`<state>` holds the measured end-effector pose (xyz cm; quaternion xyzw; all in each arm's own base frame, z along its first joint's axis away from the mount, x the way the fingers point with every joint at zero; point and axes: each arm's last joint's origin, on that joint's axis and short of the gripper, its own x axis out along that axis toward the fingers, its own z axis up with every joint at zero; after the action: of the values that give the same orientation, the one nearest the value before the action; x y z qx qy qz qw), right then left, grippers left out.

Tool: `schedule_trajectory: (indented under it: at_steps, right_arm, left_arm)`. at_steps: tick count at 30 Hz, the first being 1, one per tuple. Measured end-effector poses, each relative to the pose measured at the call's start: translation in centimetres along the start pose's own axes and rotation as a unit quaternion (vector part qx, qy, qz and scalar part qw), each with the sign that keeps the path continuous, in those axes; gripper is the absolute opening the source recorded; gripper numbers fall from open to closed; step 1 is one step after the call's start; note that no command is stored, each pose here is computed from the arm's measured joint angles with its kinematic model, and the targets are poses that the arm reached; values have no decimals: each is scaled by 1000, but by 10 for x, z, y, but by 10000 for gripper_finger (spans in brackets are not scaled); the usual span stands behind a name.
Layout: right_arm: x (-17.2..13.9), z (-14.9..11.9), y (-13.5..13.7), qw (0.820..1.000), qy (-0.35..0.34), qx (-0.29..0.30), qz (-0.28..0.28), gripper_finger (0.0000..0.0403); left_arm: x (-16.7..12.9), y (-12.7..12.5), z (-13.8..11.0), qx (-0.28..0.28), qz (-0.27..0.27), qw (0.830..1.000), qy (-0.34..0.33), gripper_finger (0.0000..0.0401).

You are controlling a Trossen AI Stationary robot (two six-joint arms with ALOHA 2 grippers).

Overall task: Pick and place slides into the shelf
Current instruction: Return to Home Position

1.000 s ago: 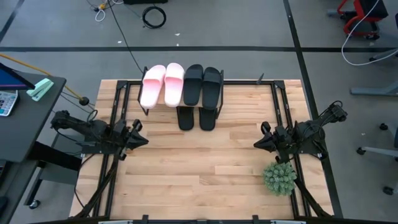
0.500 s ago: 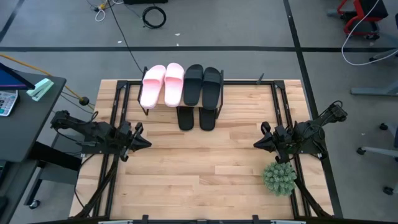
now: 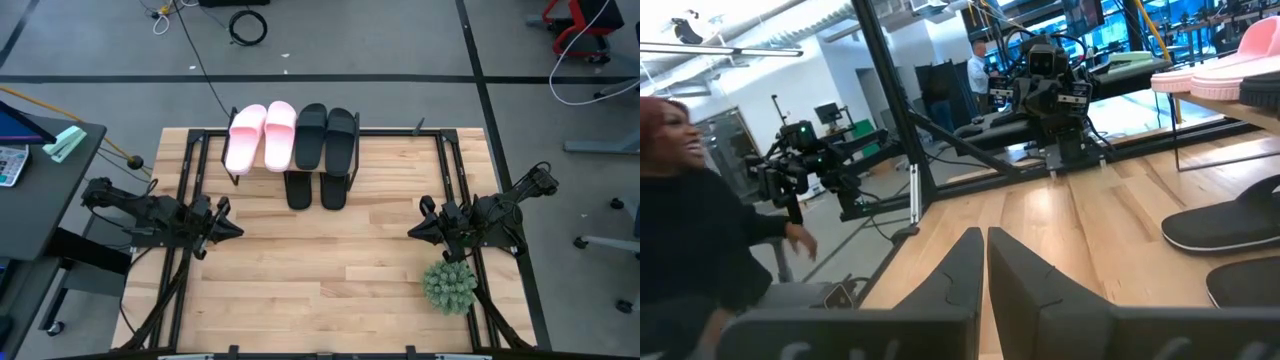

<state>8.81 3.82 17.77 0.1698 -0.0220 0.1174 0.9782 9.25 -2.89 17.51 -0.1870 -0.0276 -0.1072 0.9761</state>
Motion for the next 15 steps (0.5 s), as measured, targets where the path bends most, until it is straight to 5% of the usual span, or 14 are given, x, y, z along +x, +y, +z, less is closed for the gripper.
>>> schedule_trajectory:
  at_steps: [15]
  right_arm:
    - [0,0,0,1000,0,0,0,25]
  left_arm:
    - [0,0,0,0,0,1000,0,36]
